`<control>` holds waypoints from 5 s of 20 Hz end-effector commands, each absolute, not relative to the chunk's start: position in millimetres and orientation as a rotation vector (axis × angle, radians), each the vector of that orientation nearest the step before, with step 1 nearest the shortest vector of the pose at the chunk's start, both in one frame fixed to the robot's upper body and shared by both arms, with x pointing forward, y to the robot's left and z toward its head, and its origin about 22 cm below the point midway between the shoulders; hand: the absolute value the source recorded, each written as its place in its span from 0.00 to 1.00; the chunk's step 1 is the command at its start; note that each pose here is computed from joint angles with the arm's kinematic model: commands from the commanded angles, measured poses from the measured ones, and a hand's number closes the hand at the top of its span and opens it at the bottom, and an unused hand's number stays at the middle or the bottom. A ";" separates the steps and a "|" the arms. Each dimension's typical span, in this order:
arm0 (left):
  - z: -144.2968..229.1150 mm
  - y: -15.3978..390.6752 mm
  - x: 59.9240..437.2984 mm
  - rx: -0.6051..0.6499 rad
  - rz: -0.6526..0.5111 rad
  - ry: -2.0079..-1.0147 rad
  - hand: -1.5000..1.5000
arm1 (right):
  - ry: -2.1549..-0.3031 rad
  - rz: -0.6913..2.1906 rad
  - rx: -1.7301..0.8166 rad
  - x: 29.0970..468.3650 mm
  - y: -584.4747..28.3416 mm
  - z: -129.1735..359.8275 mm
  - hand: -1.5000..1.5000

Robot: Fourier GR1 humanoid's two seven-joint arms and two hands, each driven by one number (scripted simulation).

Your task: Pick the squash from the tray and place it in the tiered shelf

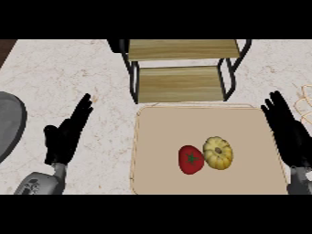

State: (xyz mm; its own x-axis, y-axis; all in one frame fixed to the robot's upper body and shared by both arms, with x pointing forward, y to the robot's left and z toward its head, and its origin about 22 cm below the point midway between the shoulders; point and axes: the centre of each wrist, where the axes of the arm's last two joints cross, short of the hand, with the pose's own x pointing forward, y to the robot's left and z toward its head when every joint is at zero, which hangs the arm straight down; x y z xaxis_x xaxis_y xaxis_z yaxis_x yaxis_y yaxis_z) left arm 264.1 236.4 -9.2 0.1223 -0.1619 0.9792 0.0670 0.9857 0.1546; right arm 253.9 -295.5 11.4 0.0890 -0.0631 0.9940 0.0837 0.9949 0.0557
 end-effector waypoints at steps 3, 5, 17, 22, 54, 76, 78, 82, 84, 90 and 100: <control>-19.7 267.6 257.8 0.121 -0.071 -1.301 0.50 | -1.648 0.173 -0.183 271.7 -325.1 81.4 1.00; -27.6 290.0 249.1 0.169 -0.019 -1.213 0.50 | -1.744 0.377 -0.327 281.1 -347.4 127.1 1.00; -32.3 302.6 251.8 0.084 0.048 -1.110 0.50 | -1.440 0.722 -0.381 259.4 -376.6 143.6 0.00; -18.6 297.8 256.7 0.115 0.053 -1.117 0.50 | -1.346 0.871 -0.292 254.0 -349.8 181.9 0.00; -23.5 274.8 244.0 0.075 0.039 -1.123 0.50 | -0.812 1.119 -0.691 258.0 -152.7 153.1 0.00; -14.5 287.1 262.9 0.105 0.050 -1.116 0.50 | -0.754 1.117 -0.864 265.4 -135.1 82.2 0.00; -17.3 299.9 259.5 0.088 0.064 -1.128 0.50 | -0.732 1.140 -0.882 257.7 -139.3 63.2 0.00; -28.4 297.7 254.4 0.085 0.053 -1.103 0.50 | -0.775 1.127 -0.892 252.5 -137.2 48.5 0.00; -24.4 312.2 246.1 0.089 0.043 -1.112 0.50 | -0.792 1.092 -0.891 264.8 -147.7 64.9 0.00; -21.9 311.1 261.5 0.101 0.059 -1.121 0.50 | -0.814 1.114 -0.862 267.7 -145.7 55.4 0.00; -31.6 305.7 240.9 0.098 0.055 -1.114 0.50 | -0.776 1.357 -0.670 262.3 -132.6 20.7 1.00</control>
State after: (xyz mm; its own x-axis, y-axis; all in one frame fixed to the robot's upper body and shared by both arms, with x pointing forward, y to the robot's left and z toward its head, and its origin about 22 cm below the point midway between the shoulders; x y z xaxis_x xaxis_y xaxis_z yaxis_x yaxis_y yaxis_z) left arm 251.2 296.2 -13.8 0.3974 -0.0101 0.9176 -0.0813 0.9956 0.0461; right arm 268.5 -144.1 36.8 0.0906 0.9934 0.0702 -0.5299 0.1078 -0.8412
